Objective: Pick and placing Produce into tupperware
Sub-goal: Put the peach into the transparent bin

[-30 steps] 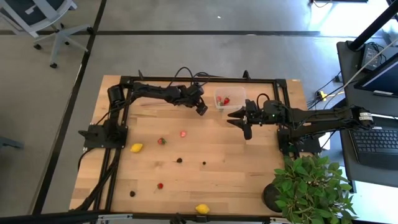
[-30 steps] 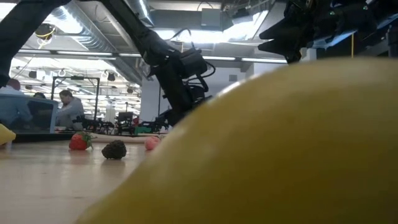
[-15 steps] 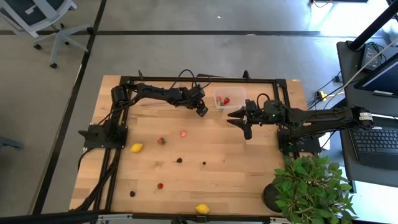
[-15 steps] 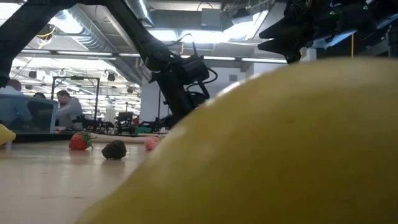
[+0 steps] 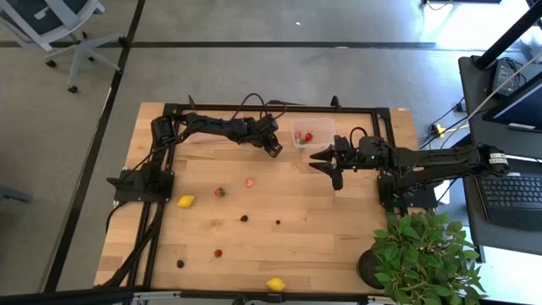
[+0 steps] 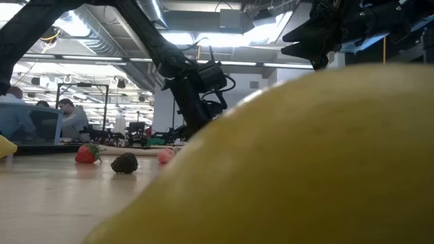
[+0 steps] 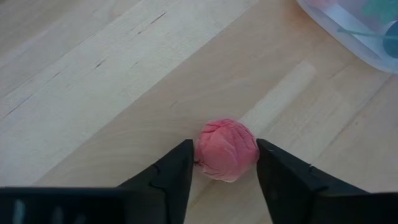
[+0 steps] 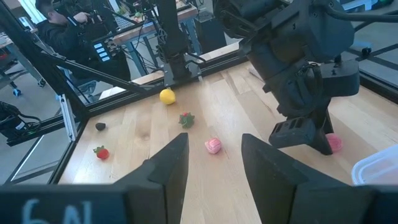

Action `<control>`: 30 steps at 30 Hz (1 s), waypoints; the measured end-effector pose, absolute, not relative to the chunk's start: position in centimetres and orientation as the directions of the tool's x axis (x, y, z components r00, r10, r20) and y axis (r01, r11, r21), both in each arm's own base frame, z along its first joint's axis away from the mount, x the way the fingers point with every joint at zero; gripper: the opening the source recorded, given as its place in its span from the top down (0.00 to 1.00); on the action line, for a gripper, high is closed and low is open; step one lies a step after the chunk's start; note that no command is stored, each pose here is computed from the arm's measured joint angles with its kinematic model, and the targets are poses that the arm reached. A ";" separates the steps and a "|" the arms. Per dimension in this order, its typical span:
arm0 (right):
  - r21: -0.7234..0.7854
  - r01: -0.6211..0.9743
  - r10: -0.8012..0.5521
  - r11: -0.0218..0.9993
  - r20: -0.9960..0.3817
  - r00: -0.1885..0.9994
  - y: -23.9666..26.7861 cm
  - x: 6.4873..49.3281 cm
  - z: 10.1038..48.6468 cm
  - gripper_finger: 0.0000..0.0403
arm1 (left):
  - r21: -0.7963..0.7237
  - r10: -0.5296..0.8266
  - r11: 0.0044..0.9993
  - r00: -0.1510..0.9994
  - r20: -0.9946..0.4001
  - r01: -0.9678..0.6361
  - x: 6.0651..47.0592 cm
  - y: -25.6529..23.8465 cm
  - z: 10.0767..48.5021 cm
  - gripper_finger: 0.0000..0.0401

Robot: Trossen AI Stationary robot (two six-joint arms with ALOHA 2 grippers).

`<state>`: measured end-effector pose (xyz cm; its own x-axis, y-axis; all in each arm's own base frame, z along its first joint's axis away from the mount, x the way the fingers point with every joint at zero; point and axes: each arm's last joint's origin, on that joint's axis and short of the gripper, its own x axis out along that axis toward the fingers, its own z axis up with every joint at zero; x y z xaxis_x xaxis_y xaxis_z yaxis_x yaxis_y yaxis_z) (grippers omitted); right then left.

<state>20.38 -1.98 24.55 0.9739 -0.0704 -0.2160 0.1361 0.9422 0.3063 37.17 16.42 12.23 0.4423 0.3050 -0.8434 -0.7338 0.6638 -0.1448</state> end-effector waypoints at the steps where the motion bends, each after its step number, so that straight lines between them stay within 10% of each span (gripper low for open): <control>1: 0.306 0.136 -0.071 0.942 -0.216 0.974 -2.0 20.4 24.6 0.62 | -0.148 0.302 0.664 0.444 -0.844 -0.733 37.1 16.5 12.2 0.62; 20: 0.620 0.210 -0.089 0.756 -0.220 0.971 -2.3 20.3 24.5 0.62 | -0.340 0.166 0.745 0.654 -0.738 -0.573 35.9 17.1 18.4 0.76; 30: 0.801 0.263 -0.144 0.538 -0.220 0.965 -3.2 20.2 24.5 0.62 | 0.025 0.152 0.987 0.871 -0.468 -0.159 35.5 10.7 28.5 0.76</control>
